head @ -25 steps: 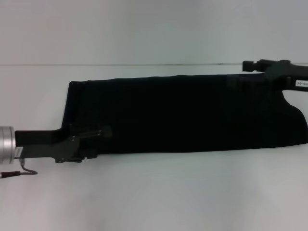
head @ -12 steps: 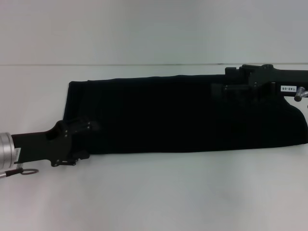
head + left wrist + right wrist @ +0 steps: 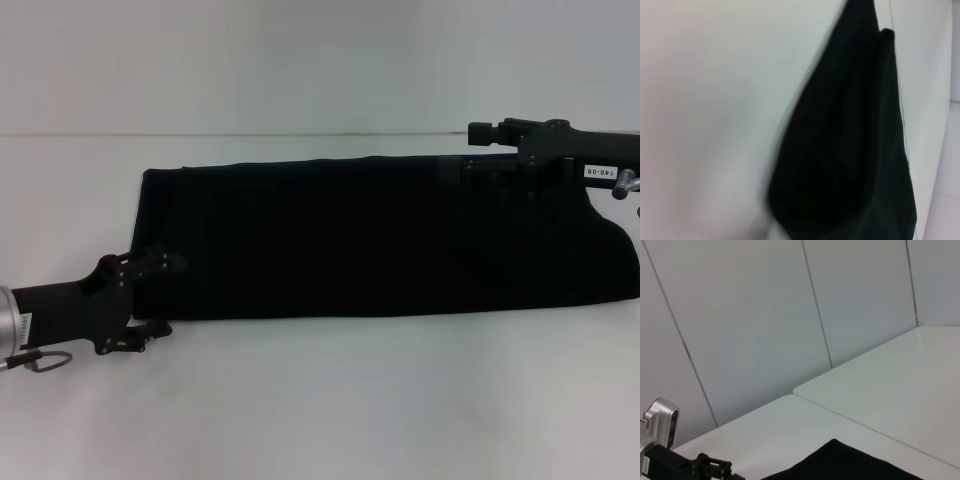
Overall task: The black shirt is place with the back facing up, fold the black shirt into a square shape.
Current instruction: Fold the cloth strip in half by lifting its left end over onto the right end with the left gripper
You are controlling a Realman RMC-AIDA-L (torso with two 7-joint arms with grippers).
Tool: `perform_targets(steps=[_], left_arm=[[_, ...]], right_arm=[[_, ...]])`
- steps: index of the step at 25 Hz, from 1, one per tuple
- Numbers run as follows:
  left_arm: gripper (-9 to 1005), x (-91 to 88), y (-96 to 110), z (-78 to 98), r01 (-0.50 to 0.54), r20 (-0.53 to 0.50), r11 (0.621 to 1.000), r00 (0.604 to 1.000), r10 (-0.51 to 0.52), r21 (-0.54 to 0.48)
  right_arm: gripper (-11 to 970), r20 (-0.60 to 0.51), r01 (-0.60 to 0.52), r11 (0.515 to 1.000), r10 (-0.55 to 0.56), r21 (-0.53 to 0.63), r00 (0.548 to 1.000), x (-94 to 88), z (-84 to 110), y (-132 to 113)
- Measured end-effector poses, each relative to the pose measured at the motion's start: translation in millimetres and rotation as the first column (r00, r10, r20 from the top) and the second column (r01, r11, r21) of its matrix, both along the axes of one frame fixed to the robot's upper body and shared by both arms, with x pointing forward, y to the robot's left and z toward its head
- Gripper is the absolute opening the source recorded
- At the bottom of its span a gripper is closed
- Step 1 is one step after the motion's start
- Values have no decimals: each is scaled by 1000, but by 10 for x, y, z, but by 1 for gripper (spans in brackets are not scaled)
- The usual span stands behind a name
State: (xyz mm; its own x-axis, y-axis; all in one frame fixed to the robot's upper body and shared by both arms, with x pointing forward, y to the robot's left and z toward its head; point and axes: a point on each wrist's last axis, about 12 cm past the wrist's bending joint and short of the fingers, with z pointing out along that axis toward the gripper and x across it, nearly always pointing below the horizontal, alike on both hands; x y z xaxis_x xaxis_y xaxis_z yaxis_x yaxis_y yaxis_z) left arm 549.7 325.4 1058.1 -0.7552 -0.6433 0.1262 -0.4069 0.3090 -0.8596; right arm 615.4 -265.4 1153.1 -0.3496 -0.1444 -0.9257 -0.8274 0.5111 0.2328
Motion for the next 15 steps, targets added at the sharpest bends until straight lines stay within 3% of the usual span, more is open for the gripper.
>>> perform_targets(steps=[15], left_arm=[[965, -6, 64, -47, -80, -35, 997, 996, 79, -8]], right_arm=[[899, 22, 10, 1000, -9, -12, 1000, 31, -25, 63]])
